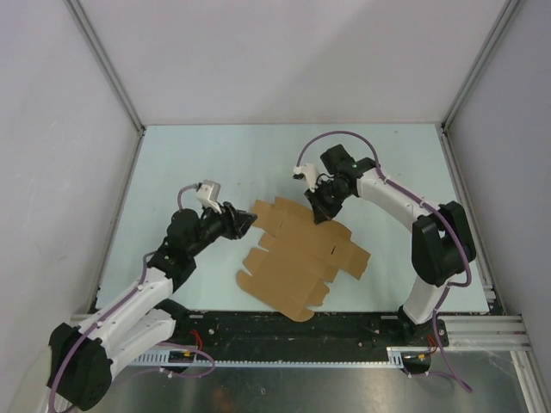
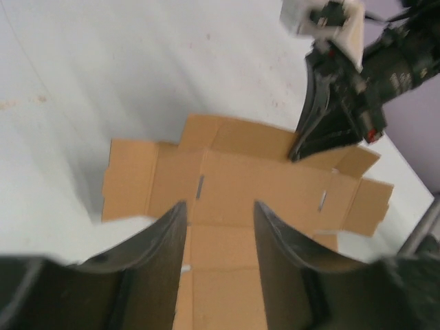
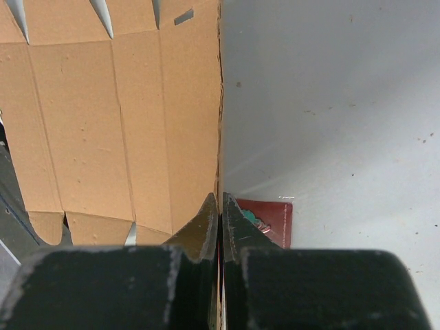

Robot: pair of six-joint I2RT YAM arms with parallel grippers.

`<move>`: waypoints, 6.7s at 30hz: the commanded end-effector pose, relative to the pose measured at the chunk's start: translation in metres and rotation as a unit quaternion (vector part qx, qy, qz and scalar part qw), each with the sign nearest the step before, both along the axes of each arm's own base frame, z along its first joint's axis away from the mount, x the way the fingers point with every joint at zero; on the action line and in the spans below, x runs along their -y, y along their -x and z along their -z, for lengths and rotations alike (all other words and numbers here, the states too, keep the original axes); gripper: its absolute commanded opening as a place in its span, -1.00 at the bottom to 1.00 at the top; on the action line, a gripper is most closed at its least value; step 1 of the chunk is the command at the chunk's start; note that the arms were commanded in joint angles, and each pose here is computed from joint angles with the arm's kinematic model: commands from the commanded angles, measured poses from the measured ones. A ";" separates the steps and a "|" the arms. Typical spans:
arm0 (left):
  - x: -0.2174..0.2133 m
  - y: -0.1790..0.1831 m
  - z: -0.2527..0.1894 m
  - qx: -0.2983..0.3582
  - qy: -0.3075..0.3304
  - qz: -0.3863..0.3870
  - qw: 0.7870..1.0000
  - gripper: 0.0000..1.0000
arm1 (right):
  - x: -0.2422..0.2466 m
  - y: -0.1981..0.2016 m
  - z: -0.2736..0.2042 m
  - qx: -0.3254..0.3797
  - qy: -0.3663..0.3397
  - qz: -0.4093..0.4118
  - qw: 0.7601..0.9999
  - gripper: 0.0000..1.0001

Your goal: Fold the paper box

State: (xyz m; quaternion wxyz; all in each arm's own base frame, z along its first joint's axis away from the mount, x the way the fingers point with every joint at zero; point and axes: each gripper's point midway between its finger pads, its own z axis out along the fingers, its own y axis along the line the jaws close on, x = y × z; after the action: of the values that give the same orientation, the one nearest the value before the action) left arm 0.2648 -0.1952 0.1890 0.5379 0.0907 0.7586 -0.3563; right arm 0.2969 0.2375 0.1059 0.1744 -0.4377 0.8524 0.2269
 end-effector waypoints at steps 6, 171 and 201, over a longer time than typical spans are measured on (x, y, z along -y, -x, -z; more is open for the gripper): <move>-0.022 -0.017 -0.025 0.000 0.157 -0.107 0.982 -0.34 | -0.011 -0.002 -0.023 0.040 -0.038 0.006 0.998 -1.00; 0.036 0.034 0.118 -0.094 -0.014 0.098 0.991 -0.17 | -0.030 0.036 -0.019 -0.034 -0.112 -0.040 0.992 -1.00; 0.067 0.042 0.151 -0.140 -0.051 0.131 0.980 -0.32 | -0.032 0.035 -0.011 -0.040 -0.108 -0.035 0.993 -1.00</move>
State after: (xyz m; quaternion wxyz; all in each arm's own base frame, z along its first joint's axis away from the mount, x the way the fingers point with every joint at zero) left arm 0.2159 -0.2539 0.0328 0.3627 0.1640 0.8303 -0.3901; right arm 0.2585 0.2622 0.1134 0.1660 -0.4326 0.8220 0.3312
